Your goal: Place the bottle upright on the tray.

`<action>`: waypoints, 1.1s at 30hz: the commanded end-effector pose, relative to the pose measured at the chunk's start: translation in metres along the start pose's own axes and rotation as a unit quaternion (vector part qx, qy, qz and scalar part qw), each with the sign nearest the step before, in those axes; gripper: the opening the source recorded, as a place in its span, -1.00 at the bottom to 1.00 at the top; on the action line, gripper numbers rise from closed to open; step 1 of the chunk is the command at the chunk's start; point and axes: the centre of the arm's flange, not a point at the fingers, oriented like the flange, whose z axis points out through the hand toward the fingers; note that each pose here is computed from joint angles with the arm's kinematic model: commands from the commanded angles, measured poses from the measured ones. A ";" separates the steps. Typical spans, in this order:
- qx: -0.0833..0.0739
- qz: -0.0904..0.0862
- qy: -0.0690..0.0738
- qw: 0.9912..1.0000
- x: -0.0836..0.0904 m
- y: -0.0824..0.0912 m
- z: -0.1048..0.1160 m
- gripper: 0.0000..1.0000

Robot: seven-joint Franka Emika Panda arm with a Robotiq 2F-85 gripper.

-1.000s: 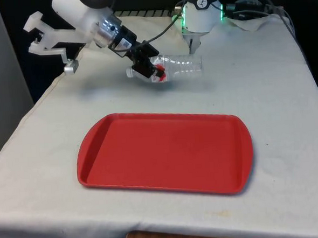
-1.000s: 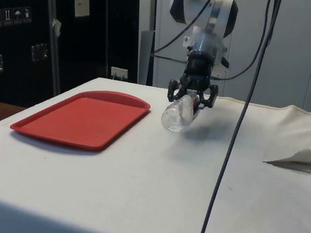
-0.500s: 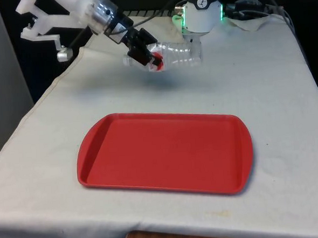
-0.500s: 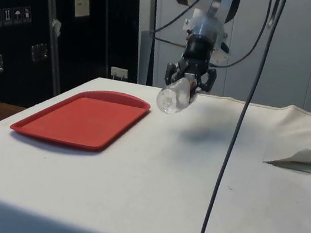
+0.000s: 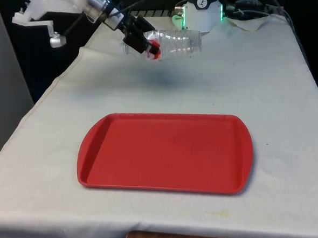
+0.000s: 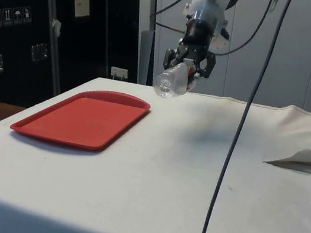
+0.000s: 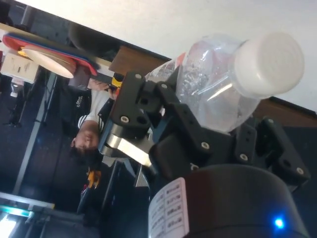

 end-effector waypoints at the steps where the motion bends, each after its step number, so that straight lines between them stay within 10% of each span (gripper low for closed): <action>1: 0.001 0.003 0.008 1.000 -0.002 -0.001 -0.002 -0.34; 33: -0.009 0.019 0.066 0.998 -0.027 -0.015 -0.023 -0.34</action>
